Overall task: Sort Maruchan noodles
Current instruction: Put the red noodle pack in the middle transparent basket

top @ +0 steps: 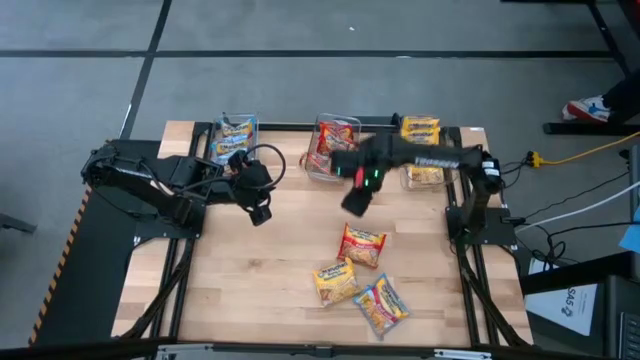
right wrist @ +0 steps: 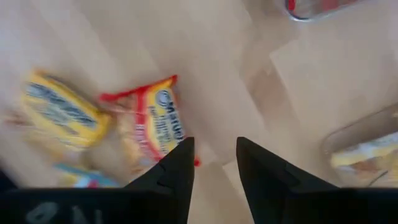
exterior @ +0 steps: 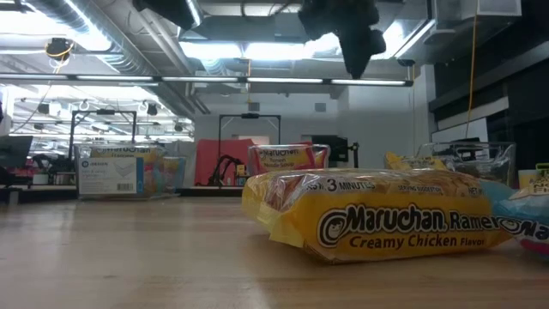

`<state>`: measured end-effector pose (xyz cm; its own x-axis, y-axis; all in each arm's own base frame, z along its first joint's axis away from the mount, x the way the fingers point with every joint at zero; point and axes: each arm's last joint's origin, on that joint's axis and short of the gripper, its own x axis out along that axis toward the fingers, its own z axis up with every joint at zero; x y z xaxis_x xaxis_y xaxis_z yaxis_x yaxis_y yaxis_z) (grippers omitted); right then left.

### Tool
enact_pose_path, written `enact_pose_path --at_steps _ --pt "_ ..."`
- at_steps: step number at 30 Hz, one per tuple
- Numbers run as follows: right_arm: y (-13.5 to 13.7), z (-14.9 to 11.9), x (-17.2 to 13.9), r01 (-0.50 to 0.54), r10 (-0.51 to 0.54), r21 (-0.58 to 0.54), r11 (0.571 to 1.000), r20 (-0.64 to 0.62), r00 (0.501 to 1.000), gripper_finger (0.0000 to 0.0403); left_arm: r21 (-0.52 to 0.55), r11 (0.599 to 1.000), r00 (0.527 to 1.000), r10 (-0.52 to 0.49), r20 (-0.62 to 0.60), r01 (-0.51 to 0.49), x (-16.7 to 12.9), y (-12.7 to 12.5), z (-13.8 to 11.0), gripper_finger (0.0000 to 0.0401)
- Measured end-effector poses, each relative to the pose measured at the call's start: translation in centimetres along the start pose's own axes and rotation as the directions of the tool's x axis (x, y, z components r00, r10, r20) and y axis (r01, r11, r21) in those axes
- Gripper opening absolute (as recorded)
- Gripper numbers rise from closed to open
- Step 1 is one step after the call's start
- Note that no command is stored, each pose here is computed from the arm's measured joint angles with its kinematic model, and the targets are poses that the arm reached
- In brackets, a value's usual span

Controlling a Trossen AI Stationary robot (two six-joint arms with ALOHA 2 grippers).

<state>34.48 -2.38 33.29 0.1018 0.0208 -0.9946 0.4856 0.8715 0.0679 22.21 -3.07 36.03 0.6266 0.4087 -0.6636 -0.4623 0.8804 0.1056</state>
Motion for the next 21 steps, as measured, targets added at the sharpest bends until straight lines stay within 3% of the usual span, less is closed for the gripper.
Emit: enact_pose_path --at_steps 3,8,15,21 --pt "2.4 -1.3 2.5 0.076 -0.076 -0.061 0.995 -0.002 0.997 0.0124 0.005 1.000 1.000 -0.007 0.001 0.007 -0.1 -0.2 -0.1 0.0083" --pt "3.1 -2.6 8.0 0.096 -0.095 0.009 0.995 -0.080 0.992 0.0124 -0.004 1.000 1.000 -0.025 0.003 0.025 -0.4 -0.6 -0.3 0.0083" --pt "3.4 -3.2 13.0 -0.132 0.141 0.077 0.988 -0.122 0.982 0.0125 0.019 0.999 0.999 -0.040 -0.004 0.040 -0.7 -1.0 -0.6 0.0083" --pt "3.0 -3.7 14.8 -0.129 0.139 0.094 0.987 -0.111 0.984 0.0125 0.004 0.999 0.999 -0.043 -0.006 0.043 -0.7 -1.1 -0.6 0.0083"
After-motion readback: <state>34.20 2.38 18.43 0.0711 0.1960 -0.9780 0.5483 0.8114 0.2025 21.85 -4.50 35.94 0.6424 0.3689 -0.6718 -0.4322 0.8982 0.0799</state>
